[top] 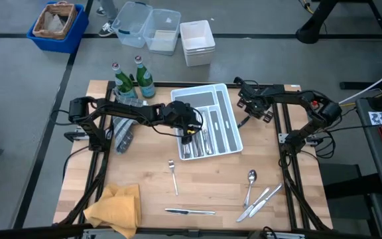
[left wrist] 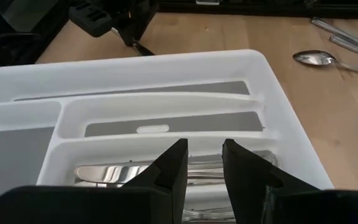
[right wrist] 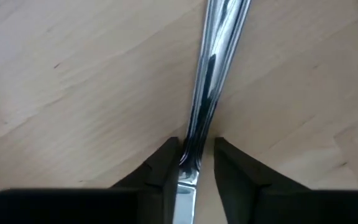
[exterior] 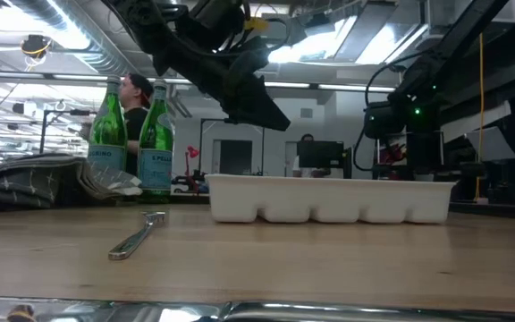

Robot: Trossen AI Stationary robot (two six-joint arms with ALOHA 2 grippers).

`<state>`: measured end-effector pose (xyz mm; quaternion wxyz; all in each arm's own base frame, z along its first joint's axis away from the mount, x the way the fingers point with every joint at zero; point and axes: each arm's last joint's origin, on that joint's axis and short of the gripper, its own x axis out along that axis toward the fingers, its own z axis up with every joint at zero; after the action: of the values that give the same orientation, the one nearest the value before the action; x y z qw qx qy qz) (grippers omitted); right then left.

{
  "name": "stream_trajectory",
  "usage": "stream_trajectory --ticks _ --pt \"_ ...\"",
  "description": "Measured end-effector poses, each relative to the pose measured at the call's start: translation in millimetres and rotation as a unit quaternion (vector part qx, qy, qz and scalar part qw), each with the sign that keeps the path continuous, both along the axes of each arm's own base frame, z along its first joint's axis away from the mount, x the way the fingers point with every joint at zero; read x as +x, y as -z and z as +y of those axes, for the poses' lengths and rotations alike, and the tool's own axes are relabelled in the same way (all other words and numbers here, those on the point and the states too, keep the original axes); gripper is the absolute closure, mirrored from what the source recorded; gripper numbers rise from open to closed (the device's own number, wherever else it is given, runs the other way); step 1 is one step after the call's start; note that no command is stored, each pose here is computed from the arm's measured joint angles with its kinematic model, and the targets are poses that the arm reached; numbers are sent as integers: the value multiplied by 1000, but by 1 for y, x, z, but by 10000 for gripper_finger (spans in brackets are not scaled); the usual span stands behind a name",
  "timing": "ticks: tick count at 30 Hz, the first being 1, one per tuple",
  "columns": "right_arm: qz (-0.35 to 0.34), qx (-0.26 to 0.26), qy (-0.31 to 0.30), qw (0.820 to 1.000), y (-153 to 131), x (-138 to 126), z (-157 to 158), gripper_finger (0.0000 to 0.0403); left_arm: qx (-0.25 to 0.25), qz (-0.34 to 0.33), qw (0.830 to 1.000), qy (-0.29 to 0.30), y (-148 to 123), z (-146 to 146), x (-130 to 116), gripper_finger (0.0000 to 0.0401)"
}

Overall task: Sort silverware
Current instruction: Put the silver table knife into the silverware tray

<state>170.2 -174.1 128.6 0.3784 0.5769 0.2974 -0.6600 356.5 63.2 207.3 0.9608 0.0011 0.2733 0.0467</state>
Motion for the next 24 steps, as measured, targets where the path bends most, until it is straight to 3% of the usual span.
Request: stream_trajectory --ticks 8,24 --pt "1 0 -20 1000 0 0 0 377 -1 9 1000 0 2 0 -1 313" --pt "-4 -16 -66 998 -10 -2 2 371 -10 9 1000 -5 2 0 -1 313"
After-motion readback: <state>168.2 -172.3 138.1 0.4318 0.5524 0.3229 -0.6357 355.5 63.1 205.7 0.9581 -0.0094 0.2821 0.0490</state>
